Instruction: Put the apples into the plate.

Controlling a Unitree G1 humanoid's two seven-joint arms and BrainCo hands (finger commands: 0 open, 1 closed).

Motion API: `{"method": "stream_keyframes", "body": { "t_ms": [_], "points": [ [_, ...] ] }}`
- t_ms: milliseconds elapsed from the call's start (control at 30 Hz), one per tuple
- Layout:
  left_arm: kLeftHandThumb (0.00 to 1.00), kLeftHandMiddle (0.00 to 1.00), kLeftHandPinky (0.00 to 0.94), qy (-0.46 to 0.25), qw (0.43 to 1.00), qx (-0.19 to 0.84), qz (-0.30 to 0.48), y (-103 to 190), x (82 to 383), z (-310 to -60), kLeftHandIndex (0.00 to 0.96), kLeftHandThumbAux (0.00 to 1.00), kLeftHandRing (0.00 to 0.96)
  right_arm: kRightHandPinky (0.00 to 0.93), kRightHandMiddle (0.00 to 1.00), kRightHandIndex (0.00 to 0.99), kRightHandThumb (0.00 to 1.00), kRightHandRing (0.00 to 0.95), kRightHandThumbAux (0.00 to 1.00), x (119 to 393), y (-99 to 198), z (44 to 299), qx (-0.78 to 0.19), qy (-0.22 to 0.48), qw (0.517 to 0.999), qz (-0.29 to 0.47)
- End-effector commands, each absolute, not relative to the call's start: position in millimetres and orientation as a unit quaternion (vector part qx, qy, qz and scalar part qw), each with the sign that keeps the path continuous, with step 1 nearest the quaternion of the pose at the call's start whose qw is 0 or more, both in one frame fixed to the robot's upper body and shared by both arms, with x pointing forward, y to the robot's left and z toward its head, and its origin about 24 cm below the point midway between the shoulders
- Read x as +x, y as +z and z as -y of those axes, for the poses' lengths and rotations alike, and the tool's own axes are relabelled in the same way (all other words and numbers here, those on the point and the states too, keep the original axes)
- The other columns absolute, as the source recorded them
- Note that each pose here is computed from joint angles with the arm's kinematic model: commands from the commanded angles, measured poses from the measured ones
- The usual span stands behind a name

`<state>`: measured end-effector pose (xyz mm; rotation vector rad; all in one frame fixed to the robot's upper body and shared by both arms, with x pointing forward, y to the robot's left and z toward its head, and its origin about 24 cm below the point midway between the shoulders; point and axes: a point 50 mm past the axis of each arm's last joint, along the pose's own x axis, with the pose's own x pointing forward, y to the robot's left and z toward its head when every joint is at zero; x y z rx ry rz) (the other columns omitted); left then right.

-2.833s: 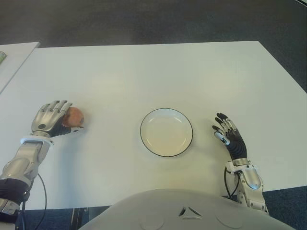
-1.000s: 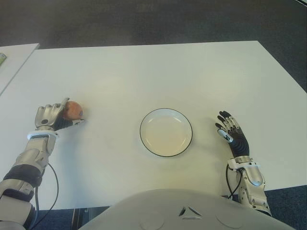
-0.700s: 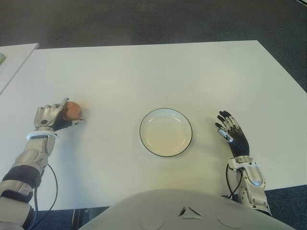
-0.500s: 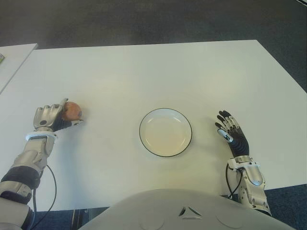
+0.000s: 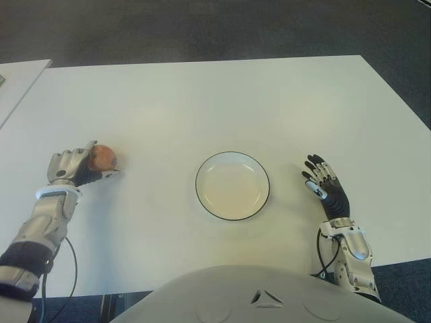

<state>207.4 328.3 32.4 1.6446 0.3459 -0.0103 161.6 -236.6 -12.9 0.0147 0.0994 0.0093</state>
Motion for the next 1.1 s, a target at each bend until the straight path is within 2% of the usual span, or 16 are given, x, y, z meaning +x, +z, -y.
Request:
{"method": "stream_keyframes", "body": {
  "t_ms": [33,433,767,1100],
  "points": [
    [0.737,0.768,0.758,0.002,0.681,0.72,-0.134,46,204,-317,0.443,0.695,0.771,0.038,0.035,0.094,0.169,0.014,0.637,151,-33,235,0.026,-0.003,0.994,-0.11],
    [0.736,0.778,0.764,0.009,0.691,0.719,-0.069,71,212,-298,0.444,0.694,0.776,0.04,0.045,0.115,0.194,0.021,0.616,151,-35,231,0.031,-0.003,0.994,-0.109],
    [0.74,0.793,0.789,0.003,0.698,0.715,-0.039,80,214,-290,0.444,0.693,0.794,0.02,0.056,0.141,0.215,0.018,0.597,151,-37,230,0.03,-0.005,0.993,-0.113],
    [0.74,0.797,0.776,-0.003,0.704,0.71,-0.021,87,216,-282,0.443,0.694,0.797,0.02,0.048,0.131,0.199,0.008,0.605,151,-38,231,0.025,-0.006,0.993,-0.114]
  ]
}}
